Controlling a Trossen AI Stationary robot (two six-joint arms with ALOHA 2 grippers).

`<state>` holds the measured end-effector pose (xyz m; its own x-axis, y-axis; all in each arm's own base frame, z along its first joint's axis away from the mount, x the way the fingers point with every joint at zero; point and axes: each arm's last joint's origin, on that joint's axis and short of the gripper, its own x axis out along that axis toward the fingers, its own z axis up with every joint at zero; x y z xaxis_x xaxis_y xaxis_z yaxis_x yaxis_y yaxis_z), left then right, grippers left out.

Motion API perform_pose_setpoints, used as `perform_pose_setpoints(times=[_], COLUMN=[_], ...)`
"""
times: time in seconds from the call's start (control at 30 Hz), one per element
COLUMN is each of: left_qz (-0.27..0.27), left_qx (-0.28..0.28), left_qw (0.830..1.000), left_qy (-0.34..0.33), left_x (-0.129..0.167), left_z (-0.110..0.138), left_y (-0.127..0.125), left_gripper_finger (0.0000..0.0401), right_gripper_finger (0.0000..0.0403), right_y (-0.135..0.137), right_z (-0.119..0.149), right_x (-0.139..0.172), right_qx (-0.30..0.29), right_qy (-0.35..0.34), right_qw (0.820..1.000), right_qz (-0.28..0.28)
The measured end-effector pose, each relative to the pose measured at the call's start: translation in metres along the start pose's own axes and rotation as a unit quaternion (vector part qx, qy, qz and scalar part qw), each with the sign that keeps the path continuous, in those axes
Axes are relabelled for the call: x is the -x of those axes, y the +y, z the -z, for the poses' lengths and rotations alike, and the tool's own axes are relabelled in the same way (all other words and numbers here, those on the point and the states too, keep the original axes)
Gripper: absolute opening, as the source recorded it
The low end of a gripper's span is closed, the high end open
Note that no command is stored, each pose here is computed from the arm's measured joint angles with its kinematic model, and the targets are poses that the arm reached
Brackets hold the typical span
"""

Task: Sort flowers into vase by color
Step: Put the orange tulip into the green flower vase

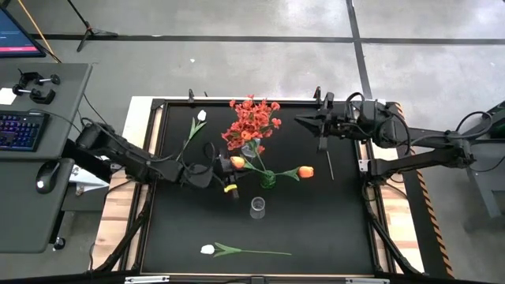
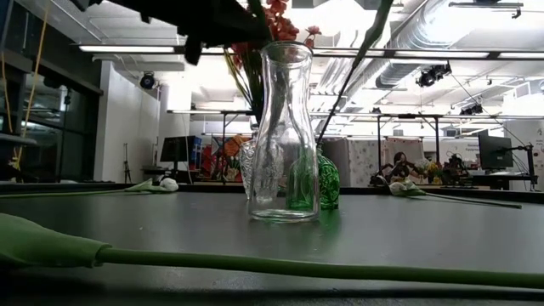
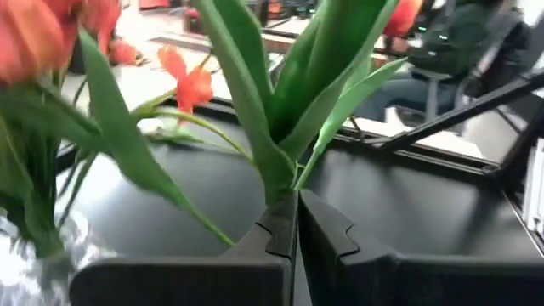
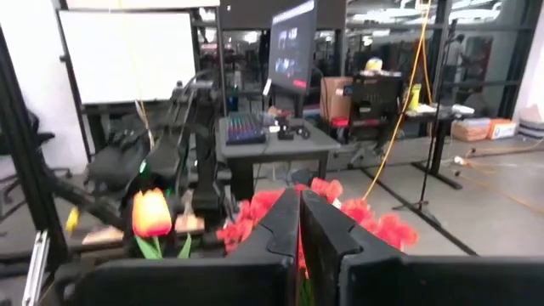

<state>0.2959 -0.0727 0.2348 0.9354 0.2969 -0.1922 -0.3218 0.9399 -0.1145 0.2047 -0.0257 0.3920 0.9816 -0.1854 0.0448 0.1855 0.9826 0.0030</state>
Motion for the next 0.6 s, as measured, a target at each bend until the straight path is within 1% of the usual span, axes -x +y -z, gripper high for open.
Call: perform_pose_setpoints(times=[0.07, 0.23, 0.5, 0.6], left_qz=[0.019, 0.058, 0.079, 0.103], left_qx=[-0.014, -0.014, -0.012, -0.012], left_qw=[1.000, 0.998, 0.997, 0.995], left_qy=[-0.001, -0.004, 0.002, 0.011], left_x=[-0.002, -0.010, -0.019, -0.016], left_z=[-0.005, -0.014, -0.017, -0.019], left_y=[0.006, 0.021, 0.039, 0.039], left_gripper_finger=[0.0000, 0.0000, 0.0000, 0.0000], right_gripper_finger=[0.0001, 0.0001, 0.0000, 0.0000], right_y=[0.001, 0.004, 0.004, 0.004], right_z=[0.002, 0.003, 0.003, 0.003], right_x=[0.000, 0.000, 0.000, 0.000], right_qx=[-0.001, 0.000, -0.011, -0.010], right_qy=[0.010, 0.014, 0.014, 0.014], right_qw=[1.000, 1.000, 1.000, 1.000], right_qz=[-0.003, -0.010, -0.010, -0.010])
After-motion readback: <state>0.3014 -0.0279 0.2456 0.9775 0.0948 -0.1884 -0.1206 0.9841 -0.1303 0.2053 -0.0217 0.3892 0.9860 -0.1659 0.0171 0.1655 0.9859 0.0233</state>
